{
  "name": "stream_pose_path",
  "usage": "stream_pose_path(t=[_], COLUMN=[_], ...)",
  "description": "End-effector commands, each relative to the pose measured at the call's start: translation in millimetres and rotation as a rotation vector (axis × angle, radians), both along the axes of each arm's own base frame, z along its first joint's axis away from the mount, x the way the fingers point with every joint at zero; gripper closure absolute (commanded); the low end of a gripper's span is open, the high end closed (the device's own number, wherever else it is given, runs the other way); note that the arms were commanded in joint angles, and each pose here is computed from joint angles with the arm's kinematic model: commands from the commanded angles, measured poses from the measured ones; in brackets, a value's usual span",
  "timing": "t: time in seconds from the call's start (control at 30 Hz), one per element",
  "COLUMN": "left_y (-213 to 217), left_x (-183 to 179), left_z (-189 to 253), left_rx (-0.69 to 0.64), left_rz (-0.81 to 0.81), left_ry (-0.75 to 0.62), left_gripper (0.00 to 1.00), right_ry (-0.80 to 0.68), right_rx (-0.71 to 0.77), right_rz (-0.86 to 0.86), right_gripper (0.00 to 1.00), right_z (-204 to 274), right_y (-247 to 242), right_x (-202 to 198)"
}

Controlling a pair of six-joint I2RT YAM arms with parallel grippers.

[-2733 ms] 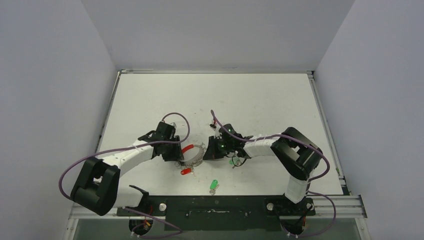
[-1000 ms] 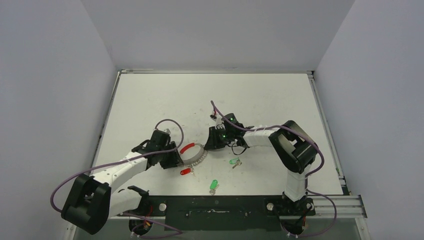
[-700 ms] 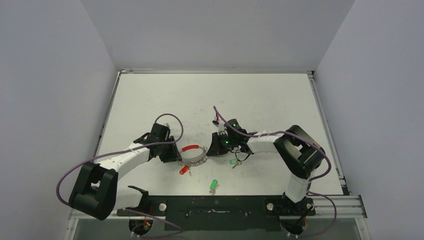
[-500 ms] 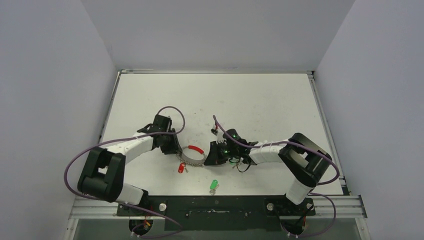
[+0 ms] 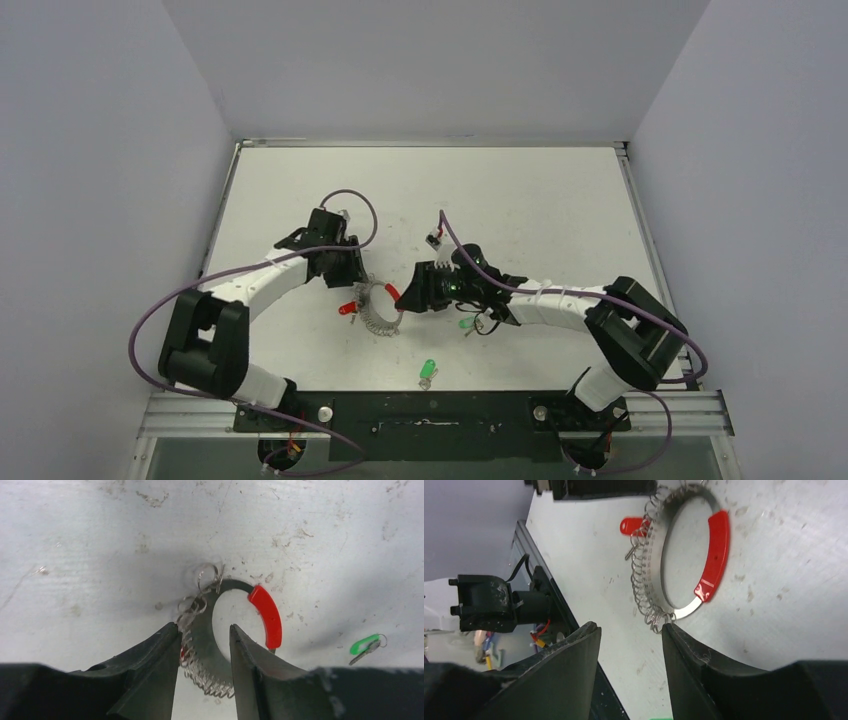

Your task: Put the keys on the keyring

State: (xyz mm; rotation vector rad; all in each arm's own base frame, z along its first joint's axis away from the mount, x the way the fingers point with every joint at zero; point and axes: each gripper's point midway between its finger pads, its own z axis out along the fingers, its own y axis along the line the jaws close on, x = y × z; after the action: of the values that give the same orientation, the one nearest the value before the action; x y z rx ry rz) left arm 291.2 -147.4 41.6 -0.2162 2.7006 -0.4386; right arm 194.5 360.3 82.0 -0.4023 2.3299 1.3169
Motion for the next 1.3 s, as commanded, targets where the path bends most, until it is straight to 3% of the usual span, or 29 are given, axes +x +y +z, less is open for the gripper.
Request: stream_pose_path(t=[0.0, 0.4, 0.6, 1.0, 1.27], left_y=[14, 8, -6, -20, -19], left_x=[-17, -81, -96, -105, -109], left_z=[28, 17, 14, 1, -3], left_rx=[0.019, -0.139, -0.221, -0.181, -0.160], left_rz=[0.023, 0.078, 0.062, 0.027, 0.020], left_ry=[-0.063, -0.013, -0.019, -0.008, -0.008], left_gripper=[0.59, 0.56, 0.56, 0.56, 0.56], right_ry=[-0.138, -0.164, -0.188, -0.261, -0.253], right_rx=[-0.112, -0.256, -0.318, -0.445, -0.534], right_rz=[0.005, 0.086, 0.088, 0.102, 0.077], right_gripper=[0.51, 0.53, 0.57, 0.70, 0.70], right_z=[16, 0, -2, -5, -22], right_y=[-11, -3, -2, 16, 13], right_x=[22, 2, -4, -7, 2])
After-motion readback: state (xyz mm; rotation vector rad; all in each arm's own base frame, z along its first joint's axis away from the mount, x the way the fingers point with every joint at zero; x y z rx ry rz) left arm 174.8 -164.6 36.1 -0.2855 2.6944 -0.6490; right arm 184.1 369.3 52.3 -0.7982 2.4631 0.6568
